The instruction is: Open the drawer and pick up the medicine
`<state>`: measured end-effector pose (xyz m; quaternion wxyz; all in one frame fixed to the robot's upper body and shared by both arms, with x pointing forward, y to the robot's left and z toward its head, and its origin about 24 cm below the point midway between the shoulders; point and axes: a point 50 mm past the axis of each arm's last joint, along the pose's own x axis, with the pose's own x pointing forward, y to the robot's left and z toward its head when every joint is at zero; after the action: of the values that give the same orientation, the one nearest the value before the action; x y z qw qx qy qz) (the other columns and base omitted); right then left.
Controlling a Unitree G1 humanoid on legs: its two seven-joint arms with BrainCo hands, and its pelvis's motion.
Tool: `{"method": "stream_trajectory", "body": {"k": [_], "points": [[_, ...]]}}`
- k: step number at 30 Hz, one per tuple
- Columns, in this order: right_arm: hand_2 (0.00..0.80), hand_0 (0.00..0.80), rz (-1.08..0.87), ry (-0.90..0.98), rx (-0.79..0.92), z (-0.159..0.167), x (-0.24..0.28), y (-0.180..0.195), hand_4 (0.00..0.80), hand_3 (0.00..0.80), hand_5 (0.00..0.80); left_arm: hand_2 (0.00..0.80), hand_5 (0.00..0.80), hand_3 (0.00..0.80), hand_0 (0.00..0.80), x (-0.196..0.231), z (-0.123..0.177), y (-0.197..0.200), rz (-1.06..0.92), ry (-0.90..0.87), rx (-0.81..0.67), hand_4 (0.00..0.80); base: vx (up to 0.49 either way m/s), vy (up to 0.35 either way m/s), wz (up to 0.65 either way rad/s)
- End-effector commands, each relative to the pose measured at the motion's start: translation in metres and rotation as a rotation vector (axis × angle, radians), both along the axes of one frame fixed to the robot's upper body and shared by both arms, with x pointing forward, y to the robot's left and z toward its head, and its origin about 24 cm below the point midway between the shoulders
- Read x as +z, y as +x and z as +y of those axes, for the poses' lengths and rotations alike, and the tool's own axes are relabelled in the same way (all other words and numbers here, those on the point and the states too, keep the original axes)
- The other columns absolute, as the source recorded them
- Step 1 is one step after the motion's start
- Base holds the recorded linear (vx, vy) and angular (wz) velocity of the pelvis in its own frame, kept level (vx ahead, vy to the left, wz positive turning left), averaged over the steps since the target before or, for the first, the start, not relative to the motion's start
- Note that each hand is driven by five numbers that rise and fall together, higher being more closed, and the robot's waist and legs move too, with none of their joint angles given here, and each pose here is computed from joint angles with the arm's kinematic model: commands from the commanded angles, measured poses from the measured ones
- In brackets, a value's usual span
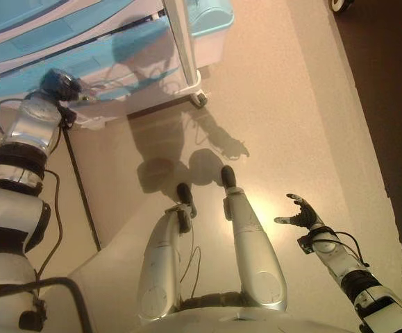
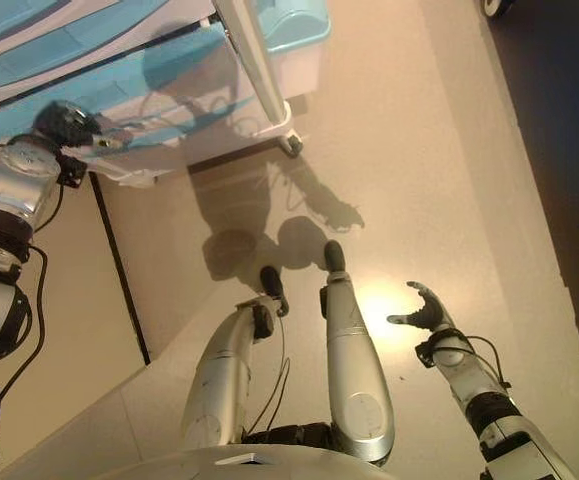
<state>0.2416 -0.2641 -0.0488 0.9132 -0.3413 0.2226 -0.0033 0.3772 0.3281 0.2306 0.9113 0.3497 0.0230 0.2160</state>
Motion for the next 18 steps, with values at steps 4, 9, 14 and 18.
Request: {"method": "stream_trajectory", "body": {"k": [4,9,14,18], "points": [[0.000,0.000,0.004,0.010,0.038,0.014,-0.008,-0.009,0.000,0.000,0.000,0.000,0.000,0.000,0.000,0.001,0.015,-0.011,-0.088,-0.091,0.005,0.000,-0.003,-0.002,-0.01],[0.000,0.000,0.004,0.036,0.030,0.018,-0.011,-0.011,0.000,0.000,0.000,0.000,0.000,0.000,0.000,-0.066,-0.001,-0.016,0.016,-0.234,-0.113,0.000,0.000,0.000,0.00],[0.000,0.000,0.035,0.069,0.002,0.020,-0.021,-0.020,0.000,0.000,0.000,0.000,0.000,0.000,0.000,-0.153,-0.025,-0.044,0.138,-0.396,-0.232,0.000,0.033,-0.028,0.08],[0.000,0.000,0.091,0.119,-0.018,0.020,-0.034,-0.035,0.000,0.000,0.000,0.000,0.000,0.000,0.000,-0.224,-0.054,-0.085,0.204,-0.630,-0.279,0.000,0.047,-0.053,0.24]]}}
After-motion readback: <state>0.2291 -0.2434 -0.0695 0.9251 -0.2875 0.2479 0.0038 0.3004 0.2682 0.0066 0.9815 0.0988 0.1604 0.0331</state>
